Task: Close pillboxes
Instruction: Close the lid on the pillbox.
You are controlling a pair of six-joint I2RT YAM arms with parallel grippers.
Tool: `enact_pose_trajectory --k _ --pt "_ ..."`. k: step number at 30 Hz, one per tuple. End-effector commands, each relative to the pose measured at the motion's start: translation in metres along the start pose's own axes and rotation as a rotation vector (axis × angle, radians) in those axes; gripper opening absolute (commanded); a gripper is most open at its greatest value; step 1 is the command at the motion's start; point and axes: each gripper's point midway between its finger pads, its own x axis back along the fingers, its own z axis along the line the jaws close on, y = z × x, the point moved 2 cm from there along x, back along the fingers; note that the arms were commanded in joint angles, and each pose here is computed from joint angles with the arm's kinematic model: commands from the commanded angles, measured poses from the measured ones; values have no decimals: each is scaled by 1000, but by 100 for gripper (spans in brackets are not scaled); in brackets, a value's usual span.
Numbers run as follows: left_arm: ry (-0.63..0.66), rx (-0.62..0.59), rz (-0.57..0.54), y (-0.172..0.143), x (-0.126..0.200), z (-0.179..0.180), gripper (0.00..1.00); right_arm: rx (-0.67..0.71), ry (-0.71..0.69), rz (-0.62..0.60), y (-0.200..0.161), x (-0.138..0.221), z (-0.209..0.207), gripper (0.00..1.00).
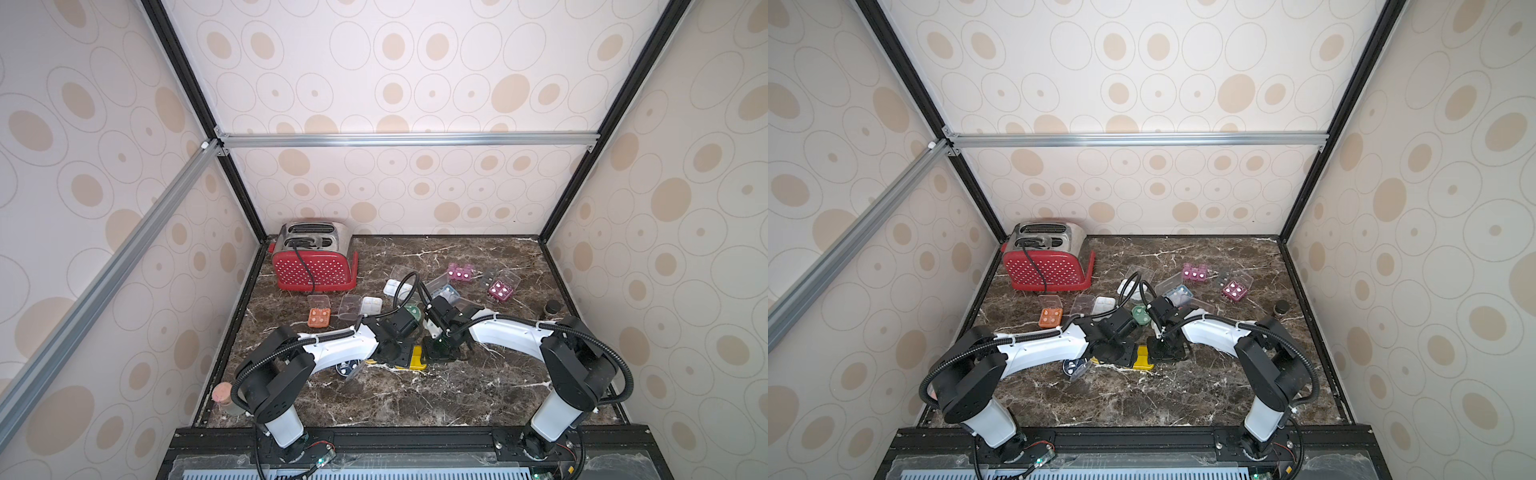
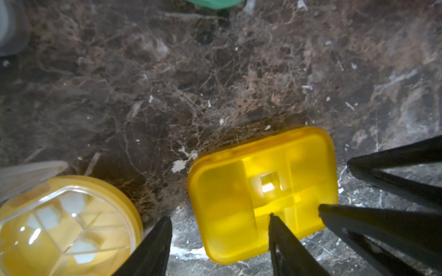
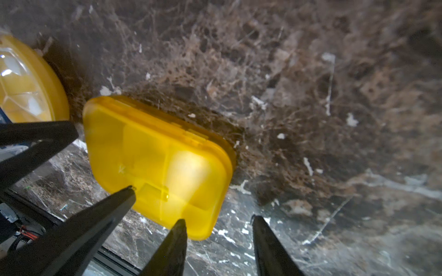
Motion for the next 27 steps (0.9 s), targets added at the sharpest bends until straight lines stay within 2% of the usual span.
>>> enact_pose_trajectory --k 1,11,18,22,25,27 --pt "21 7 -3 3 -2 3 60 -2 -57 31 -6 -8 -11 46" --pt "10 -1 -20 10 -6 -4 60 -39 -81 -1 -3 4 -32 45" --pt "-38 -3 -65 24 -2 -24 60 -36 -94 -56 1 30 -43 46" --pt "-63 -29 -107 36 20 -31 61 -4 -100 -99 7 51 -46 47" --pt "-61 -58 -134 42 44 -32 70 48 -77 -125 13 64 -37 50" --pt "-40 -66 -156 44 60 -27 71 79 -47 -149 20 70 -28 53"
